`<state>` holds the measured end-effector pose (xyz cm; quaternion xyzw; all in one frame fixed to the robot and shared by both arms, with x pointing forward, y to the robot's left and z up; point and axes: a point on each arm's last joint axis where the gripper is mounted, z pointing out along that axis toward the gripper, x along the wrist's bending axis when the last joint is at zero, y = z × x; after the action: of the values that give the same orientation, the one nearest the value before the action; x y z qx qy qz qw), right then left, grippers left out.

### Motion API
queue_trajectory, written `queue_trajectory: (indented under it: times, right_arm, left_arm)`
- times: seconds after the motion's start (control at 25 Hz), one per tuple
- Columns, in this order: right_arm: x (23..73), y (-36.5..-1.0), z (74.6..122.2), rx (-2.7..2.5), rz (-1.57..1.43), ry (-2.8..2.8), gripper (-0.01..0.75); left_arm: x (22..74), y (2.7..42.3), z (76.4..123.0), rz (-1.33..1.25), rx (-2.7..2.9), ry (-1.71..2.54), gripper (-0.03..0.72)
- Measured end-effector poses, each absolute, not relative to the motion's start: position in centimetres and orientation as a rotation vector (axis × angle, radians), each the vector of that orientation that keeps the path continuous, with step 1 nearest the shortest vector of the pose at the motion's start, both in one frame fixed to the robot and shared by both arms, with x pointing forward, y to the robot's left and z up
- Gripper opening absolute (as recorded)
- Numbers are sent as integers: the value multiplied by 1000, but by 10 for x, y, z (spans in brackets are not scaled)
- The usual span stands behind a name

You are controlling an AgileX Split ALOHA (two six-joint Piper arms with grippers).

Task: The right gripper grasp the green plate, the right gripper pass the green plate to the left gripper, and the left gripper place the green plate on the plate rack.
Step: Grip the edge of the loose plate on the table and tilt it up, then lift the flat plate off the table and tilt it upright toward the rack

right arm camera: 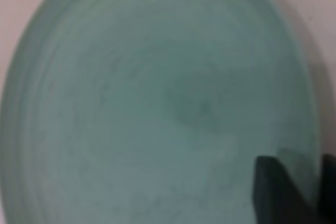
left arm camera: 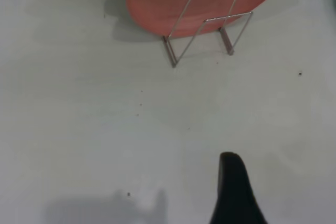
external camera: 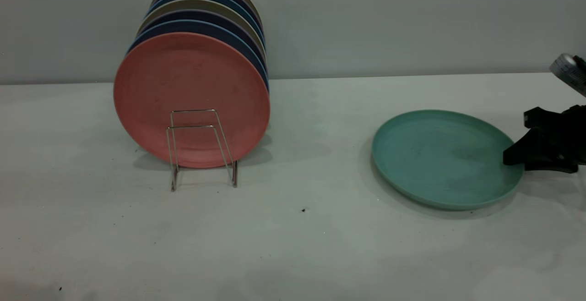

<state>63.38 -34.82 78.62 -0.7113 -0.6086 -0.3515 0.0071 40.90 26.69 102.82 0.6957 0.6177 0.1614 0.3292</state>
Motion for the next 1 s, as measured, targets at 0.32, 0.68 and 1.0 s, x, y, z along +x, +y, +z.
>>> queue_trajectory:
  times: [0.32, 0.68, 1.0]
  right_arm:
    - [636, -341, 785, -2257, -1067, -1914, 14]
    - [640, -335, 824, -2121, -1165, -2022, 14]
    - [634, -285, 859, -1809, -1109, -2241, 14]
  left_arm:
    - [412, 263, 1025, 351, 1767, 1652, 471]
    - [435, 250, 1000, 146, 1772, 1666, 455]
    - [462, 234, 976, 14, 1728, 1533, 454]
